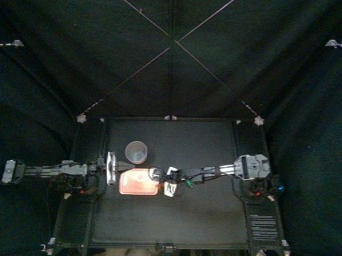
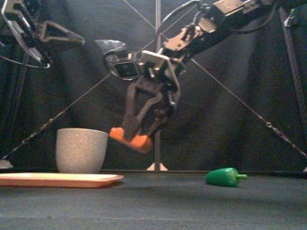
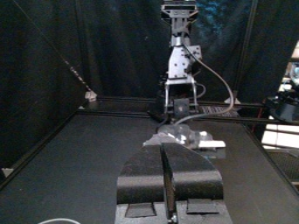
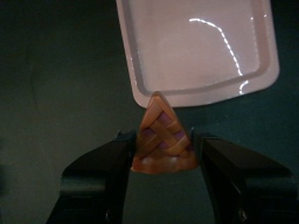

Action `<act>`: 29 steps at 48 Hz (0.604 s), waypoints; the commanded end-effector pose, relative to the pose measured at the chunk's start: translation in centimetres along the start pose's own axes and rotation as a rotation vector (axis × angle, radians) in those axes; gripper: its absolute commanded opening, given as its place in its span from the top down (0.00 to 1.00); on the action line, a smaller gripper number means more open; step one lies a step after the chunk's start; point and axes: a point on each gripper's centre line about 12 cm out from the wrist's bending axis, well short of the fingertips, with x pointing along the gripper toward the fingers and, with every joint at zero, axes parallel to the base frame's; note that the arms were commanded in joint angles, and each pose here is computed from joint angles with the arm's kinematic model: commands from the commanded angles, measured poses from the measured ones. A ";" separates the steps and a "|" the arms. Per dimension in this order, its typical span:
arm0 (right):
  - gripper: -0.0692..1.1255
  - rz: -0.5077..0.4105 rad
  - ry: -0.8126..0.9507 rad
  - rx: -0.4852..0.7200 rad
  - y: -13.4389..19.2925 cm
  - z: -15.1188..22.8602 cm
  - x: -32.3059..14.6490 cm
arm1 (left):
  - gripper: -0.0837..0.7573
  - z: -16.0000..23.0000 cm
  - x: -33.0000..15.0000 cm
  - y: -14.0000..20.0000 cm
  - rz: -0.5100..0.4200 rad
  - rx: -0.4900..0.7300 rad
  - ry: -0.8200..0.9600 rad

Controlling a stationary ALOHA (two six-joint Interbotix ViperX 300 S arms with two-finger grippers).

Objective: Pick the pie then place it on the pink plate
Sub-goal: Place pie on the pink plate

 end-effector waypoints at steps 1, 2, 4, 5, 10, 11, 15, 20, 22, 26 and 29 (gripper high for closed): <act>0.42 0.008 -0.087 -0.021 0.6 3.3 -0.5 | 0.89 0.5 0.1 0.1 0.004 0.005 -0.015; 0.42 0.006 -0.093 -0.025 0.6 3.6 -0.3 | 0.89 0.5 0.1 0.1 0.004 0.005 -0.015; 0.42 -0.001 -0.104 -0.035 0.5 4.3 0.1 | 0.89 0.5 0.1 0.1 0.004 0.005 -0.017; 0.42 -0.002 -0.110 -0.040 0.5 4.5 0.2 | 0.89 0.4 0.1 0.1 0.005 0.005 -0.015; 0.42 -0.004 -0.130 -0.051 0.7 5.9 1.5 | 0.89 0.2 0.1 0.1 0.004 0.003 -0.011; 0.42 -0.005 -0.129 -0.050 0.6 6.1 1.7 | 0.89 0.2 0.1 0.1 0.004 0.003 -0.009; 0.42 -0.013 -0.140 -0.053 0.2 7.0 2.6 | 0.89 -0.1 0.0 0.1 0.006 0.002 -0.003; 0.39 -0.037 -0.157 -0.061 -0.9 8.1 3.4 | 0.89 -0.4 -0.1 0.1 0.008 0.002 0.006; 0.37 -0.047 -0.160 -0.063 -1.4 8.5 3.6 | 0.89 -0.5 -0.1 0.1 0.006 0.002 0.008; 0.32 -0.066 -0.154 -0.069 -2.2 8.9 4.2 | 0.89 -0.6 -0.1 0.1 0.006 0.002 0.009; 0.26 -0.075 -0.141 -0.068 -2.6 9.0 4.5 | 0.89 -0.5 -0.1 0.1 0.008 0.002 0.008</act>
